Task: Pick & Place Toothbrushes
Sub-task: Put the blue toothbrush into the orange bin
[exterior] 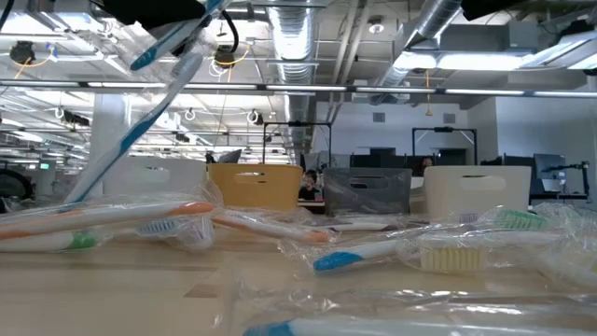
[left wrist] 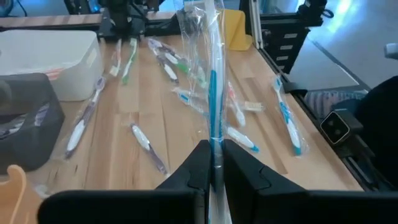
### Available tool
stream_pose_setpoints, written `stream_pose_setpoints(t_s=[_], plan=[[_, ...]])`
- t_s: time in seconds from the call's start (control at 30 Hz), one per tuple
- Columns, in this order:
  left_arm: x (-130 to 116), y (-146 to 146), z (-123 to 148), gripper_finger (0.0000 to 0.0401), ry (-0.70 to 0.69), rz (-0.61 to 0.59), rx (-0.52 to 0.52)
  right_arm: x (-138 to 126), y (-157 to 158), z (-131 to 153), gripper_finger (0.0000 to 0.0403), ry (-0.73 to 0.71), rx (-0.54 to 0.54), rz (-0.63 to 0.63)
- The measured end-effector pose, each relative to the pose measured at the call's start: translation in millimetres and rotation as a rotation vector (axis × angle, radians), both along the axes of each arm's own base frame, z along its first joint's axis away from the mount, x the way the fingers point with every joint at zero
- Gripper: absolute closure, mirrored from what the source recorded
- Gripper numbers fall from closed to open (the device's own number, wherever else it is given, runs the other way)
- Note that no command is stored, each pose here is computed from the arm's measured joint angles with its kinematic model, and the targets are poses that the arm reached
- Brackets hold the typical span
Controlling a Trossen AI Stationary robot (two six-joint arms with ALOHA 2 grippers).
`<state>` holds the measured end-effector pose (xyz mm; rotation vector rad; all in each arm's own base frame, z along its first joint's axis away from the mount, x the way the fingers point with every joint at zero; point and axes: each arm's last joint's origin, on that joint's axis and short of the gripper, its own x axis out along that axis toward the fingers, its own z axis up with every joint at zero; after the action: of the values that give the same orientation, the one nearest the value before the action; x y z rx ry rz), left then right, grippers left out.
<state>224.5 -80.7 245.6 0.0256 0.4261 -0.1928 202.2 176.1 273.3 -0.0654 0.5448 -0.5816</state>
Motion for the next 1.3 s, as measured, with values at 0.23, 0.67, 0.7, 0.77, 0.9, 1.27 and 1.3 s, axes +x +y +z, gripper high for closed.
stream_pose_setpoints(t_s=[0.23, 0.67, 0.7, 0.77, 0.9, 1.27, 1.3], plan=[[-12, 4, 28, 0.0382, -0.174, -0.015, -0.033, 0, 0, 0, 0.0281, -0.001, 0.001, 0.0], [-12, 8, 52, 0.0382, -0.404, 0.088, -0.012, 30, -9, 7, 0.0259, -0.084, -0.001, -0.017], [-11, 8, 53, 0.0382, -0.417, 0.091, -0.017, 34, -9, 8, 0.025, -0.086, -0.011, -0.007], [-9, 9, 52, 0.0382, -0.414, 0.1, -0.014, 42, -11, 11, 0.0229, -0.092, -0.031, 0.016], [-5, 11, 48, 0.0382, -0.402, 0.114, -0.007, 58, -13, 19, 0.0186, -0.105, -0.043, 0.079], [-1, 12, 49, 0.0382, -0.43, 0.124, -0.018, 91, -32, 30, 0.0162, -0.123, 0.063, 0.26], [-1, 12, 51, 0.0382, -0.444, 0.124, -0.022, 96, -34, 27, 0.0164, -0.12, 0.064, 0.253]])
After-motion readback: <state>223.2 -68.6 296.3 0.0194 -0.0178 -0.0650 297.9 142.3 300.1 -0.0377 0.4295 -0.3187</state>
